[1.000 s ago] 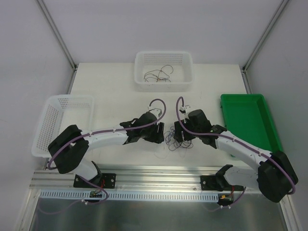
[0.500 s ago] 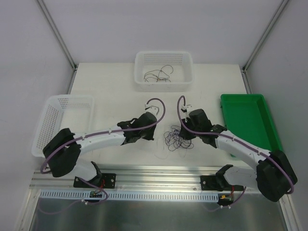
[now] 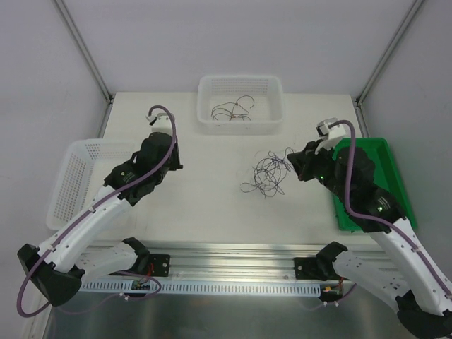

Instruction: Untangle the cables

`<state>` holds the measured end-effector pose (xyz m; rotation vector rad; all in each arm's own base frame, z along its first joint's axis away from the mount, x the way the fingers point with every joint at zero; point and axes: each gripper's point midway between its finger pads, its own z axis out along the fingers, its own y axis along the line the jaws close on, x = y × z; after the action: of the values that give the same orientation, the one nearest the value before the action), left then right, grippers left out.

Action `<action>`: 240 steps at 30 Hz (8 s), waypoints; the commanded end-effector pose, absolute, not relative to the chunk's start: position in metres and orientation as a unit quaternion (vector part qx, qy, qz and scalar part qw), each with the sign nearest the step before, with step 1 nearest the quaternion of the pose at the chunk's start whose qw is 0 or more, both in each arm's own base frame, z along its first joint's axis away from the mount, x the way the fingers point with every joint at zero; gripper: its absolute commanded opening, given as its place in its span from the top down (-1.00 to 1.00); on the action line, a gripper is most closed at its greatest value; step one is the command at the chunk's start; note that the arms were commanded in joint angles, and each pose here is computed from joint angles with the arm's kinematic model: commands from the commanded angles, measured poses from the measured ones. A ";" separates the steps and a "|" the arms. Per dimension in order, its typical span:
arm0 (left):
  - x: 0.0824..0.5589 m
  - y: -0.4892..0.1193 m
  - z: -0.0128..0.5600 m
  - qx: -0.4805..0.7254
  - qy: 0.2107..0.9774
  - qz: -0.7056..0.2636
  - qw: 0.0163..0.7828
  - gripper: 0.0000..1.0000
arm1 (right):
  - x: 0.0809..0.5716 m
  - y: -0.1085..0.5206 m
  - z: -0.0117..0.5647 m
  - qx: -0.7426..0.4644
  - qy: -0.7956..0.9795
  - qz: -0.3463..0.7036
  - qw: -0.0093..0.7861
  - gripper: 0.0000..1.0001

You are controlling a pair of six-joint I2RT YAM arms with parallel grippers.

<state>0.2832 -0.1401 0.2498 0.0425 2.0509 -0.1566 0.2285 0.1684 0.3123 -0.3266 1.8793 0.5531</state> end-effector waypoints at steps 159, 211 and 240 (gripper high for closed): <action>0.259 -0.171 0.202 -0.021 0.832 -0.180 0.524 1.00 | 0.218 0.105 0.271 0.010 0.842 0.104 0.529 0.99; 0.204 -0.220 0.209 0.096 0.802 -0.352 0.473 1.00 | 0.228 0.358 0.122 -0.210 0.831 0.363 0.364 0.85; 0.224 -0.111 0.140 -0.049 0.897 -0.080 0.432 1.00 | 0.232 0.139 0.221 -0.041 0.865 0.161 0.474 0.99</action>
<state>0.2293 -0.1131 0.1591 -0.0963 2.1760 -0.2139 0.2290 0.1492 0.1791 -0.1361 2.2225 0.3972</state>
